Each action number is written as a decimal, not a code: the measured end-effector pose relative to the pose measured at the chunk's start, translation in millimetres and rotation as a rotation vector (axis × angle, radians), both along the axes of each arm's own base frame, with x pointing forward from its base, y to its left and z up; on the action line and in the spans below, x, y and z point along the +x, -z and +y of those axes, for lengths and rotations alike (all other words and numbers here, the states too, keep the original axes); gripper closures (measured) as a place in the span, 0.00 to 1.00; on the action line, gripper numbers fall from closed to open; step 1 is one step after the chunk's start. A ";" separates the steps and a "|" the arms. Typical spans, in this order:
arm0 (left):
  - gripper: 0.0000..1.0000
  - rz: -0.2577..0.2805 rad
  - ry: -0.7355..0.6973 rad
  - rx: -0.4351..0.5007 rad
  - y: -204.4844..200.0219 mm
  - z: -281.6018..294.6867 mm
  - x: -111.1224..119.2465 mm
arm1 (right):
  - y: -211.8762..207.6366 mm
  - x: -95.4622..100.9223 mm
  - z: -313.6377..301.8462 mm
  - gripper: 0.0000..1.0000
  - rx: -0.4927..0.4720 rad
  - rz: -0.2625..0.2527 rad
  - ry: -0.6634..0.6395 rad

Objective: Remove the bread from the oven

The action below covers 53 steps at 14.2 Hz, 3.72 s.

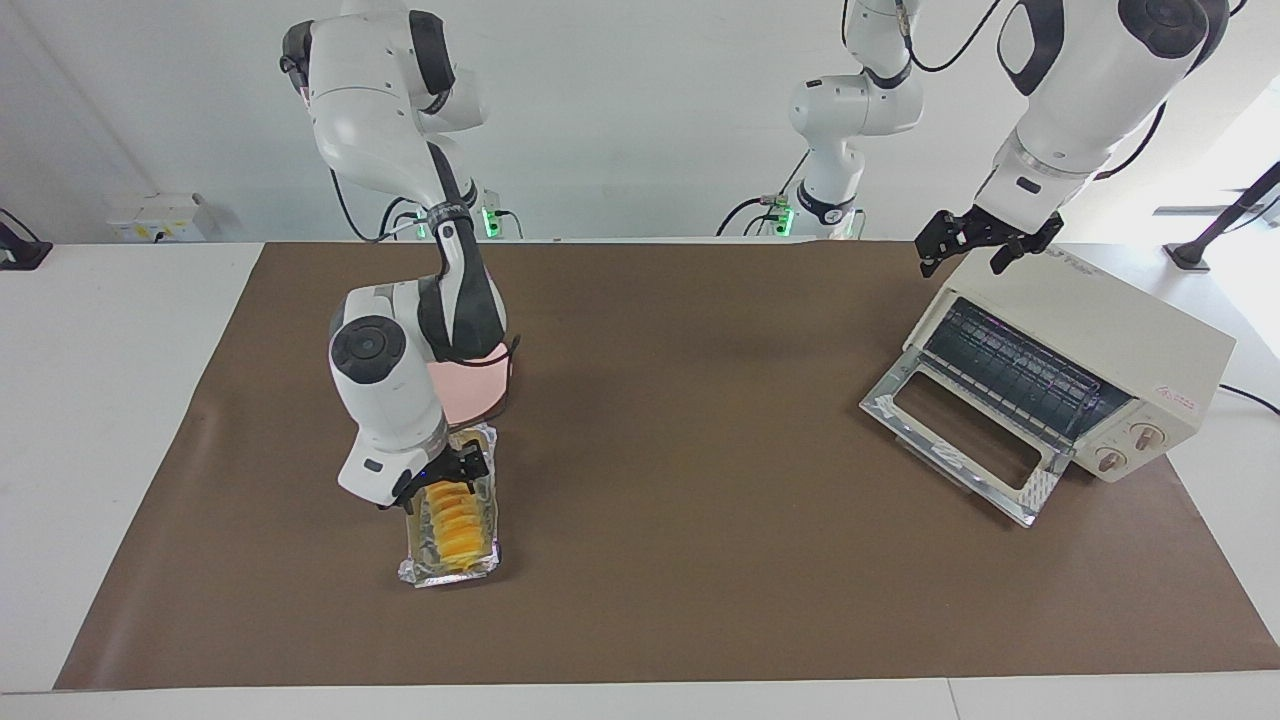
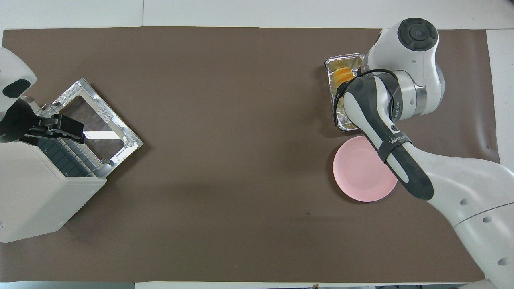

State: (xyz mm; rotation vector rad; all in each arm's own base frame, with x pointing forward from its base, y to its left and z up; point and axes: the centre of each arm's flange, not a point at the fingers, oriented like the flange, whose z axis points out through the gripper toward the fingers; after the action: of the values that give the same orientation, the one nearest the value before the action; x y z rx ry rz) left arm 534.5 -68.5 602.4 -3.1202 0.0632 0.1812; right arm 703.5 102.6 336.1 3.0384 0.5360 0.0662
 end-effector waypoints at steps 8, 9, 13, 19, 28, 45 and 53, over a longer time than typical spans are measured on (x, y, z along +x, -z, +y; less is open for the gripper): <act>0.00 0.000 0.000 0.000 0.0 0.0 0.0 | 24.7 -5.5 9.9 0.54 0.005 -0.049 -0.027; 0.00 0.000 0.000 0.000 0.0 0.0 0.0 | 26.0 -6.2 9.6 0.63 0.006 -0.053 -0.028; 0.00 0.000 0.000 0.000 0.0 0.0 0.0 | 24.0 -7.5 7.6 0.88 0.005 -0.049 -0.028; 0.00 0.000 0.000 0.000 0.0 0.0 0.0 | -61.3 -33.7 4.5 0.92 -0.023 0.045 -0.038; 0.00 0.000 0.000 0.000 0.0 0.0 0.0 | -121.9 -194.0 -20.8 0.92 0.070 0.083 0.024; 0.00 0.000 0.000 0.000 0.0 0.0 0.0 | 17.5 -265.8 -22.3 0.63 0.084 -0.068 0.007; 0.00 0.000 0.000 0.000 0.0 0.0 0.0 | -117.2 -206.0 -45.3 0.00 0.077 0.039 0.071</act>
State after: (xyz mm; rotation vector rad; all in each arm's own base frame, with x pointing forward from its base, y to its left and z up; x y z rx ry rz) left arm 534.5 -68.5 602.4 -3.1202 0.0631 0.1812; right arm 497.5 57.3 453.3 3.1364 0.4373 0.0255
